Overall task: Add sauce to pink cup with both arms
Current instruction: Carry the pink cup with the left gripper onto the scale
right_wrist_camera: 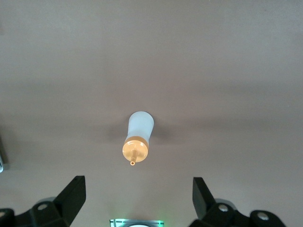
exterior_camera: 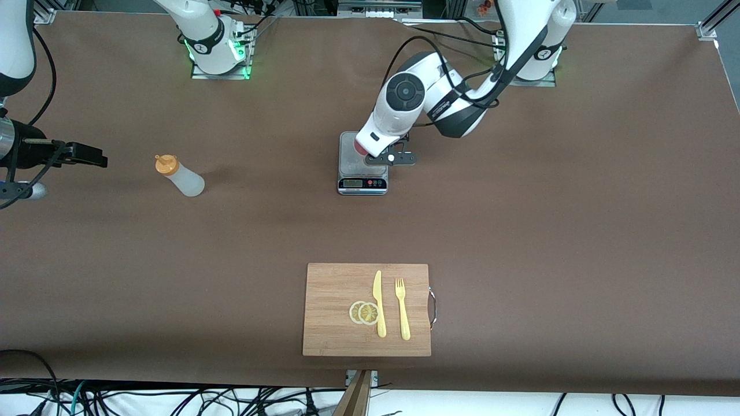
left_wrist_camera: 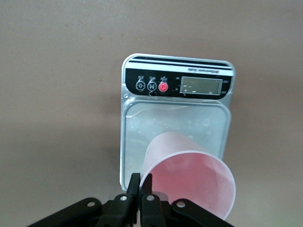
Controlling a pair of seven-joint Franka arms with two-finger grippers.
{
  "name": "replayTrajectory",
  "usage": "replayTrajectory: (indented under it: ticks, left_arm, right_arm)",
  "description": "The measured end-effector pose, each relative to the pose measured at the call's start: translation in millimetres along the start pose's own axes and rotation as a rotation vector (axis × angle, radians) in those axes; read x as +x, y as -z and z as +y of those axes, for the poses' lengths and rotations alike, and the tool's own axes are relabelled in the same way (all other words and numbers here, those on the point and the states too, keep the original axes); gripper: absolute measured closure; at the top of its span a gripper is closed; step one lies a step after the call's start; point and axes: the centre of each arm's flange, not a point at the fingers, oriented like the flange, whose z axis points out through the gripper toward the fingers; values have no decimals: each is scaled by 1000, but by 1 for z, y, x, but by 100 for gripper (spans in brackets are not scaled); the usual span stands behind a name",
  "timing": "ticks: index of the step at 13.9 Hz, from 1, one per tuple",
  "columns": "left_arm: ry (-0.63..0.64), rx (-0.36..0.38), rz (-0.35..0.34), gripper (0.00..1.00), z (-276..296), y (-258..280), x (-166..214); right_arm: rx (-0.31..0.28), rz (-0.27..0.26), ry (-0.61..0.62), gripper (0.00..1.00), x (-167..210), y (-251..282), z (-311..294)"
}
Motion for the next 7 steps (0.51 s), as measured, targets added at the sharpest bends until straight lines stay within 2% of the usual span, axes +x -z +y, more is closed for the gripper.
replayTrajectory:
  ticks: [3,5,7]
  left_arm:
    - [9,6,-6,96,-1,-8,5]
    - [15,1,-2,81,1,-6,6]
    - [19,-3,1,62,2,-3,7]
  right_arm:
    - [-1,0,-7,0,0,0,4]
    - [-2,0,-7,0,-1,0,5]
    - [-2,-1,-6,0,-1,0,5]
